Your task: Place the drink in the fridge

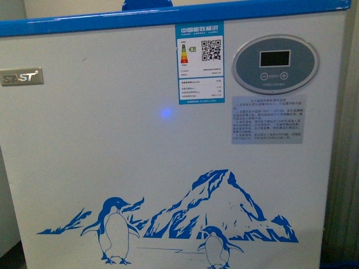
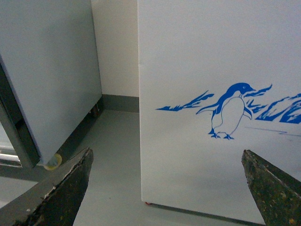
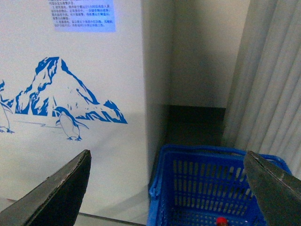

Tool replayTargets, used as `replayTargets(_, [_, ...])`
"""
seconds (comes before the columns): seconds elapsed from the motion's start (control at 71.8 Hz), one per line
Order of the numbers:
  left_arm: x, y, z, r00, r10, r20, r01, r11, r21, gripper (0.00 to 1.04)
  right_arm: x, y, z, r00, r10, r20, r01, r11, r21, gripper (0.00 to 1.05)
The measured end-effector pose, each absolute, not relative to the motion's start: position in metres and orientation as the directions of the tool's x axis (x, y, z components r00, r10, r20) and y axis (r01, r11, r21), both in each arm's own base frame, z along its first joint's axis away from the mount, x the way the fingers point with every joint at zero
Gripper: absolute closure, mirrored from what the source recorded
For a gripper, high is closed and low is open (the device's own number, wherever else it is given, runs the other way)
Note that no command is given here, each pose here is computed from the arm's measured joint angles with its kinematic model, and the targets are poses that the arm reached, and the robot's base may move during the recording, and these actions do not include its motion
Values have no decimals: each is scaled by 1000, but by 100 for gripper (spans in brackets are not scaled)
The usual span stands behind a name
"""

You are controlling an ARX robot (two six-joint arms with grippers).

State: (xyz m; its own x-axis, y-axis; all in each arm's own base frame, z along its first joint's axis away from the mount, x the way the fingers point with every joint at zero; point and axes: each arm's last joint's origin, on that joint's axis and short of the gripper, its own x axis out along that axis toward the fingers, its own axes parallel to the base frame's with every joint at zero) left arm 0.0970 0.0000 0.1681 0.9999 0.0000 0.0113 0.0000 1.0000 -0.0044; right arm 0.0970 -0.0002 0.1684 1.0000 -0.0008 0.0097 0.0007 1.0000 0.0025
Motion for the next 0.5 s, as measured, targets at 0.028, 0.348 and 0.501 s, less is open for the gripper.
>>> replayTargets(0.028, [97, 0, 168, 1000, 0, 11, 0, 1000, -4, 8, 97, 0, 168, 1000, -1, 10, 1, 1000, 3, 8])
replayTargets(0.348, [97, 0, 168, 1000, 0, 11, 0, 1000, -4, 8, 127, -25, 158, 777, -274, -566, 309, 950, -36, 8])
replayTargets(0.501, [97, 0, 168, 1000, 0, 11, 0, 1000, -4, 8, 177, -61, 134, 704, -322, -633, 340, 935, -98, 8])
